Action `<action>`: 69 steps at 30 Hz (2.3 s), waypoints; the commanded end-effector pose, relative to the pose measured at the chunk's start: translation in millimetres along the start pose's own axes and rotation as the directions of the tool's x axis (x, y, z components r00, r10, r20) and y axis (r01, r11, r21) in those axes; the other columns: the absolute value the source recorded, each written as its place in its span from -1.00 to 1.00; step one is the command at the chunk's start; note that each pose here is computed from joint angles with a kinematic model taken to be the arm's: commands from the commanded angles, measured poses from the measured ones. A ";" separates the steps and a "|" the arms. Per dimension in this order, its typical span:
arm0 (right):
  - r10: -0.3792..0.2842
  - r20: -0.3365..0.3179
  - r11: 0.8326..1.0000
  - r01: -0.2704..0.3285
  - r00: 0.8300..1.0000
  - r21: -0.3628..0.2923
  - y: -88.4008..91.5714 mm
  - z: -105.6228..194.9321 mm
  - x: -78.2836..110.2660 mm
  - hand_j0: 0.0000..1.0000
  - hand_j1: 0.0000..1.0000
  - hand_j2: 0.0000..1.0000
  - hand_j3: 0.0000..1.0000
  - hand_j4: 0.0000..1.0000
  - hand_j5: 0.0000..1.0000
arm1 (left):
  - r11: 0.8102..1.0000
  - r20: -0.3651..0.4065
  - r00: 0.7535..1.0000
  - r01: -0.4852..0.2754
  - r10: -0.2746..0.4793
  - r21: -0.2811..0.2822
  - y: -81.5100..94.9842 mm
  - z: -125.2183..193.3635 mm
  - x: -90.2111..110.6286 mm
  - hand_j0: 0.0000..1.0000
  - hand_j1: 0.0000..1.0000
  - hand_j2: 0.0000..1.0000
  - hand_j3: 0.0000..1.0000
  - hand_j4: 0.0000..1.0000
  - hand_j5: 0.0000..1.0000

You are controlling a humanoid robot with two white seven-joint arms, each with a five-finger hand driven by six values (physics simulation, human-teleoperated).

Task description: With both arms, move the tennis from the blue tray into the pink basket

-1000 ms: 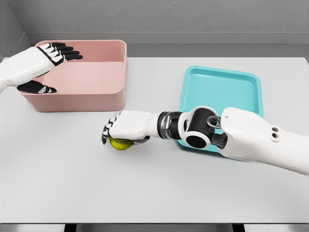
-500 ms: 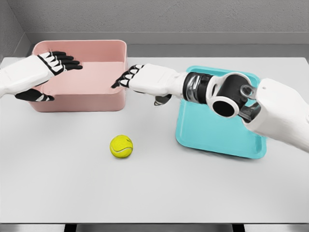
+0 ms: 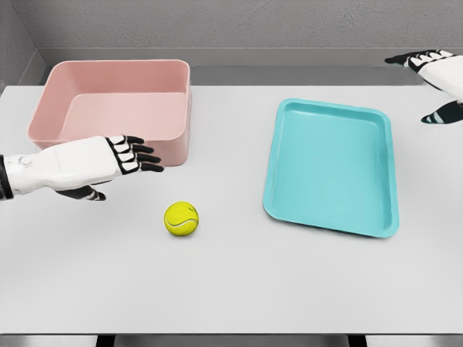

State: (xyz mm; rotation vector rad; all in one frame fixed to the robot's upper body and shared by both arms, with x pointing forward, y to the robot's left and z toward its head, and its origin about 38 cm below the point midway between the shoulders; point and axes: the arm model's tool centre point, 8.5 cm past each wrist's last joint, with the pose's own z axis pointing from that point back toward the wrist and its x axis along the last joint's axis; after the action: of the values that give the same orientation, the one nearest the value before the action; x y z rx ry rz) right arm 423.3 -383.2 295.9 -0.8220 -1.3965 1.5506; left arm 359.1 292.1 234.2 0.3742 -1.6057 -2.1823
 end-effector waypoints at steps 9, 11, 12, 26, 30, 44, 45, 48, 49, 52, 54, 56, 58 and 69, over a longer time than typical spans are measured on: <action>0.068 0.226 0.996 -0.077 0.972 0.034 16.1 -9.4 52.7 1.00 1.00 1.00 1.00 1.00 1.00 | 0.993 0.047 0.993 0.111 -0.110 -0.030 -15.1 -45.7 19.3 1.00 1.00 1.00 1.00 1.00 1.00; 0.068 0.211 0.997 -0.076 0.975 0.030 13.7 -8.8 47.8 1.00 1.00 1.00 1.00 1.00 1.00 | 0.990 0.045 0.991 0.129 -0.127 -0.047 -18.2 -46.6 19.5 1.00 1.00 1.00 1.00 1.00 1.00; 0.065 0.198 0.997 -0.072 0.978 0.027 11.7 -9.0 44.5 1.00 1.00 1.00 1.00 1.00 1.00 | 0.985 0.038 0.987 0.156 -0.154 -0.067 -20.5 -46.9 18.7 1.00 1.00 1.00 1.00 1.00 1.00; 0.059 0.216 0.998 -0.063 0.975 0.011 11.2 -12.1 51.1 1.00 1.00 1.00 1.00 1.00 1.00 | 0.971 0.108 0.977 0.198 -0.184 -0.136 -37.1 -81.0 39.1 1.00 1.00 1.00 1.00 1.00 1.00; 0.059 0.217 0.998 -0.063 0.974 0.011 11.4 -11.8 51.0 1.00 1.00 1.00 1.00 1.00 1.00 | 0.964 0.129 0.971 0.222 -0.203 -0.149 -43.4 -90.8 46.7 1.00 1.00 1.00 1.00 1.00 1.00; 0.058 0.214 0.998 -0.063 0.975 0.014 12.1 -11.8 49.9 1.00 1.00 1.00 1.00 1.00 1.00 | 0.939 0.131 0.959 0.275 -0.252 -0.205 -35.9 -96.0 42.4 1.00 1.00 1.00 1.00 1.00 1.00; 0.058 0.214 0.998 -0.063 0.975 0.014 12.1 -11.8 49.9 1.00 1.00 1.00 1.00 1.00 1.00 | 0.938 0.136 0.959 0.275 -0.250 -0.211 -38.0 -96.4 43.6 1.00 1.00 1.00 1.00 1.00 1.00; 0.057 0.214 0.998 -0.061 0.975 0.012 11.8 -11.9 50.0 1.00 1.00 1.00 1.00 1.00 1.00 | 0.931 0.151 0.954 0.289 -0.259 -0.223 -39.9 -99.4 46.0 1.00 1.00 1.00 1.00 1.00 1.00; 0.058 0.212 0.998 -0.062 0.975 0.013 11.8 -11.7 49.2 1.00 1.00 1.00 1.00 1.00 1.00 | 0.927 0.152 0.953 0.292 -0.261 -0.237 -41.5 -99.3 45.9 1.00 1.00 1.00 1.00 1.00 1.00; 0.057 0.214 0.998 -0.061 0.975 0.012 11.8 -11.9 50.0 1.00 1.00 1.00 1.00 1.00 1.00 | 0.922 0.157 0.953 0.293 -0.260 -0.254 -44.0 -99.4 46.5 1.00 1.00 1.00 1.00 1.00 1.00; 0.058 0.215 0.998 -0.062 0.975 0.010 11.1 -11.7 50.3 1.00 1.00 1.00 1.00 1.00 1.00 | 0.920 0.163 0.952 0.296 -0.260 -0.257 -44.6 -100.4 47.6 1.00 1.00 1.00 1.00 1.00 1.00; 0.058 0.215 0.998 -0.062 0.975 0.010 11.1 -11.7 50.3 1.00 1.00 1.00 1.00 1.00 1.00 | 0.919 0.168 0.951 0.296 -0.259 -0.259 -45.6 -101.1 48.6 1.00 1.00 1.00 1.00 1.00 1.00; 0.058 0.216 0.998 -0.062 0.975 0.012 11.6 -11.9 50.5 1.00 1.00 1.00 1.00 1.00 1.00 | 0.919 0.167 0.951 0.298 -0.261 -0.260 -45.2 -101.1 48.3 0.86 0.86 0.86 0.86 0.86 0.86; 0.056 0.210 0.998 -0.061 0.976 0.015 12.2 -11.8 48.3 1.00 1.00 1.00 1.00 1.00 1.00 | 0.900 0.180 0.950 0.301 -0.254 -0.317 -53.2 -101.3 50.0 -0.05 -0.05 -0.05 -0.05 -0.05 -0.05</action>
State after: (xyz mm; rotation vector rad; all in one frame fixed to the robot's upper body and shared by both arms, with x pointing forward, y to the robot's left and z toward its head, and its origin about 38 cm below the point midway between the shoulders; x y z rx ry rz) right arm 412.0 -333.3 285.7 -0.7091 -1.5155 1.7391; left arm 352.5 194.6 159.1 0.3775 -1.3157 -2.6613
